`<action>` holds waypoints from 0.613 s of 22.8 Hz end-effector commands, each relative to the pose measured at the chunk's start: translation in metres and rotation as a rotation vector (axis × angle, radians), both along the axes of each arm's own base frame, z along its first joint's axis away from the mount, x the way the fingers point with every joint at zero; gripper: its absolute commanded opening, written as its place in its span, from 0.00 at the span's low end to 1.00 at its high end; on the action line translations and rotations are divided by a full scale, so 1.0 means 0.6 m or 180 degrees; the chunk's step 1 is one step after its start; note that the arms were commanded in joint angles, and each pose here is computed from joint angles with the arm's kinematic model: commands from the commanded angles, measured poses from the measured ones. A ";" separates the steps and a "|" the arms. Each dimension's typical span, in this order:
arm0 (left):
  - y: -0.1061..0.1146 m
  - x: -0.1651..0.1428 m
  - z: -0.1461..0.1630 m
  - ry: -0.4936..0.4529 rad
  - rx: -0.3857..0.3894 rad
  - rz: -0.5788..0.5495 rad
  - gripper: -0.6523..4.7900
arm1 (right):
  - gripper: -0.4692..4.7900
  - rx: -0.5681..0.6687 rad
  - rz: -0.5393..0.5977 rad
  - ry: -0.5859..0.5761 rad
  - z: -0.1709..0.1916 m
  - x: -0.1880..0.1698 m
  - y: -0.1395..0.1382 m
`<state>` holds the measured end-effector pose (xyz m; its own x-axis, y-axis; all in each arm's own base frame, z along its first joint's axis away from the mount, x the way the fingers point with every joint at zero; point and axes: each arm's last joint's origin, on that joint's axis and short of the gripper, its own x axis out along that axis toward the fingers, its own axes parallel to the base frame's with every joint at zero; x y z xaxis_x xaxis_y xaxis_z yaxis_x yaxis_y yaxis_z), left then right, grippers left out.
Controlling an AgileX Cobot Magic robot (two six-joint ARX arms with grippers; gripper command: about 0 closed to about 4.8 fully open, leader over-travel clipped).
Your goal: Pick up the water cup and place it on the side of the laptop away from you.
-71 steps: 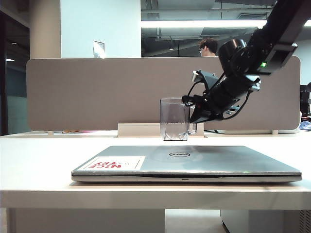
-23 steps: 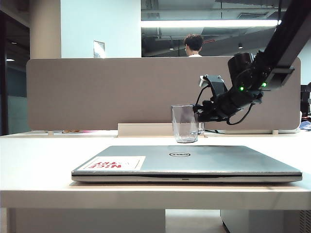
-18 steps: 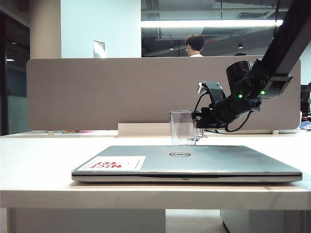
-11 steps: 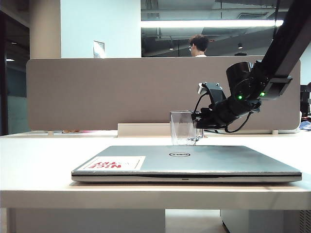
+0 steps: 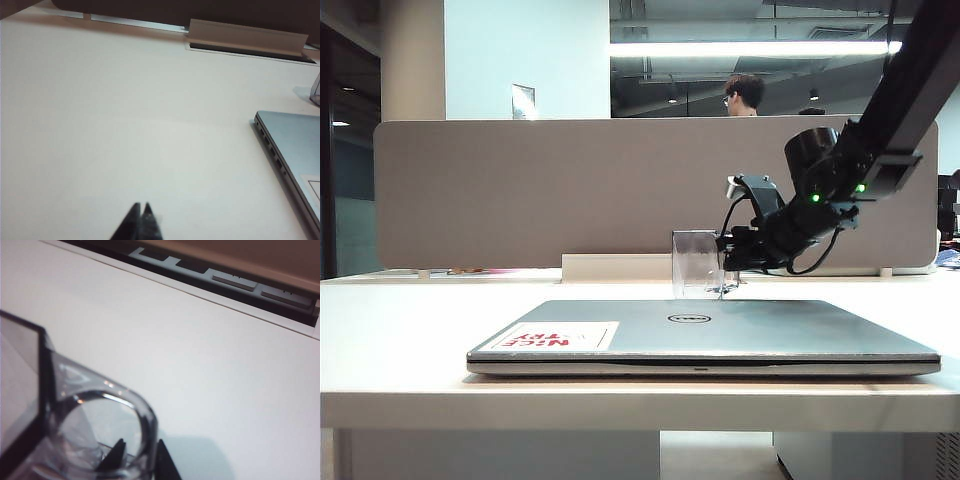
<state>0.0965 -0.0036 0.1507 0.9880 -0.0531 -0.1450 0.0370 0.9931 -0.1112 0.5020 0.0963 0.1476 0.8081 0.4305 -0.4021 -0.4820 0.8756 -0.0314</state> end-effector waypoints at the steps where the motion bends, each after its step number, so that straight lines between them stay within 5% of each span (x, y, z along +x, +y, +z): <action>1: 0.000 0.000 0.003 -0.0029 -0.0009 0.0015 0.11 | 0.27 -0.0026 0.0026 -0.0031 0.026 -0.005 0.000; 14: 0.000 0.000 0.003 -0.0025 -0.0010 0.0003 0.11 | 0.27 -0.0160 0.0033 0.0484 0.055 -0.032 -0.006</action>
<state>0.0965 -0.0036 0.1507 0.9881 -0.0531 -0.1446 0.0371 0.9931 -0.1112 0.4842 0.0931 0.1736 0.7316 0.4159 -0.5402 -0.4916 0.8708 0.0048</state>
